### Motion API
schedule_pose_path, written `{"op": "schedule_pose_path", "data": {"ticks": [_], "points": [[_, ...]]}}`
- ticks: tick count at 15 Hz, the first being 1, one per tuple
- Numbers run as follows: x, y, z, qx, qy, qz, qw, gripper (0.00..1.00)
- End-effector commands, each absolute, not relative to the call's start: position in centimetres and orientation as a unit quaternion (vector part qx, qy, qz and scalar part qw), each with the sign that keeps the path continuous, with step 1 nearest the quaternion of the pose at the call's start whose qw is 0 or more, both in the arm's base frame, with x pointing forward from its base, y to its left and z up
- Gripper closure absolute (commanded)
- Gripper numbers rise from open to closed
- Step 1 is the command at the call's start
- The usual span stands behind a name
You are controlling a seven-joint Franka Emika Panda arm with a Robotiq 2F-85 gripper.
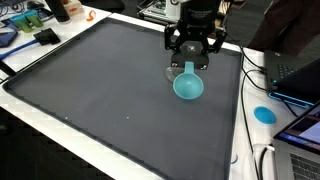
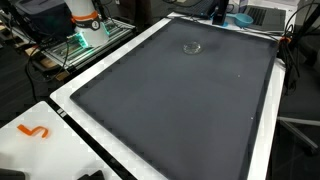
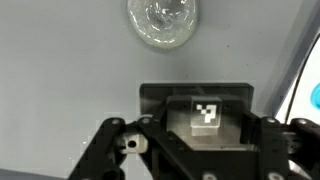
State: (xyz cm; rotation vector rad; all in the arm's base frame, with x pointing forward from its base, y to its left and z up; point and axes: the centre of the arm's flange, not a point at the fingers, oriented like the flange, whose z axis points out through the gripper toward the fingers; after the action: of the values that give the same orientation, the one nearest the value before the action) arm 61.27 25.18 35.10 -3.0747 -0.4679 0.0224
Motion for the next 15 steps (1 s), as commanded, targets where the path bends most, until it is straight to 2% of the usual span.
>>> {"op": "schedule_pose_path", "data": {"ticks": [1,15], "points": [[59.4,22.4,35.4,-0.989,-0.139,0.006,0.05,0.69],[55.2,14.7,35.0,-0.985,-0.12,-0.014,0.127,0.69]]}}
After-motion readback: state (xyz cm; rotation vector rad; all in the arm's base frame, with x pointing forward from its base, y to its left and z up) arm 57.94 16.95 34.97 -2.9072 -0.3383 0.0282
